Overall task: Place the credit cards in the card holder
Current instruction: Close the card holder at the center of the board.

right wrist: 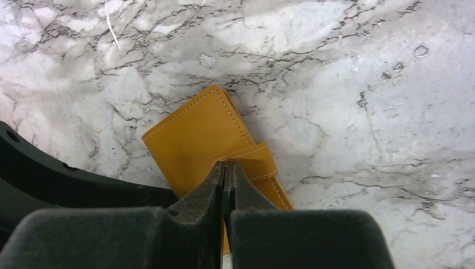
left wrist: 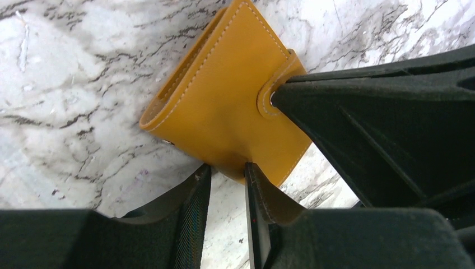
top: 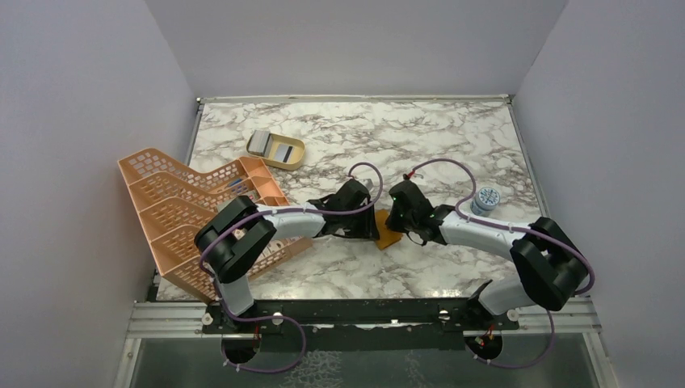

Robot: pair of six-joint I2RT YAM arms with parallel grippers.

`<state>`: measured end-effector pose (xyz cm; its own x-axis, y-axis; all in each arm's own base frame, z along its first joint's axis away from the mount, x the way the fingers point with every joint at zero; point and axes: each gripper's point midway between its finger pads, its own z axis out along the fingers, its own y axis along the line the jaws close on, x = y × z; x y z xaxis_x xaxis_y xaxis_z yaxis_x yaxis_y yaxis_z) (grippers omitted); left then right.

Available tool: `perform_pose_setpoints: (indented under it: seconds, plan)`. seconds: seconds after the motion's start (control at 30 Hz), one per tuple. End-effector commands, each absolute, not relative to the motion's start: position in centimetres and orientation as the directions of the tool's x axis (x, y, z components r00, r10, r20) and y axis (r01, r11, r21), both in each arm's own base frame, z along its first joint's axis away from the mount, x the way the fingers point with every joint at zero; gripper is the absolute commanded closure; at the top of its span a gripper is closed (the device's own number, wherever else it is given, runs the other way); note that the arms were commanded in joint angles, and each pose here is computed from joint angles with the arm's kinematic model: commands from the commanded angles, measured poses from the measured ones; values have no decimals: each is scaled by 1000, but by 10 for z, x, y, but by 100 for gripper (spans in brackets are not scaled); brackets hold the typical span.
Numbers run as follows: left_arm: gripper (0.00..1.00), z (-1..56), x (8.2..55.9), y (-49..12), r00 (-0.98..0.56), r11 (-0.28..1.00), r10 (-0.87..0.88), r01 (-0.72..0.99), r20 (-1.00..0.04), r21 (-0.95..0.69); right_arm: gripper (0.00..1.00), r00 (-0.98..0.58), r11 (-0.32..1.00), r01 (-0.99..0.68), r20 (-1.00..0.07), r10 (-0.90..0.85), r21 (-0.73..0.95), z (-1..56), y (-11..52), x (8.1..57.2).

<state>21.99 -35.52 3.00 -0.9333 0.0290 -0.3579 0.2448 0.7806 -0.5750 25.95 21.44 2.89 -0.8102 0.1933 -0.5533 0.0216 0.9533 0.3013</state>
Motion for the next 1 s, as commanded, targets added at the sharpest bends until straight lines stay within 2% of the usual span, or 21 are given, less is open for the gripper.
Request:
perform_pose_setpoints:
  seconds: [0.0,0.13,0.27,0.43,0.5,0.53,0.57,0.63,0.67,0.83,0.97]
  plan:
    - [64,56,230,-345,-898,793,-4,265,-439,-549,99,-931,995,52,-357,78,81,-31,173,194]
    - [58,77,243,-333,-868,805,-40,266,-496,-531,97,-906,993,44,-416,84,105,-8,183,212]
    - [51,109,256,-316,-811,825,-66,284,-582,-489,86,-849,986,16,-518,102,167,43,200,240]
    - [34,170,267,-290,-706,853,-73,322,-704,-412,60,-767,968,-19,-624,145,248,110,207,255]
    - [20,196,269,-278,-662,868,-70,328,-746,-373,54,-740,965,-15,-652,166,262,131,201,254]
    - [6,210,269,-272,-641,872,-71,332,-765,-359,48,-719,960,-19,-671,181,280,145,199,254]
    - [2,224,269,-267,-616,872,-72,342,-784,-349,40,-699,955,-26,-688,195,297,158,196,253]
    - [1,253,265,-258,-565,865,-76,372,-821,-336,15,-648,942,-49,-729,223,332,189,190,251]
    - [1,267,262,-255,-540,858,-80,391,-838,-334,8,-619,936,-65,-750,234,346,205,187,250]
    - [1,316,249,-233,-438,843,-108,436,-893,-316,6,-469,906,-166,-839,275,390,281,169,239]
    - [1,331,235,-226,-411,816,-135,470,-901,-337,5,-426,891,-192,-853,301,411,304,156,226]
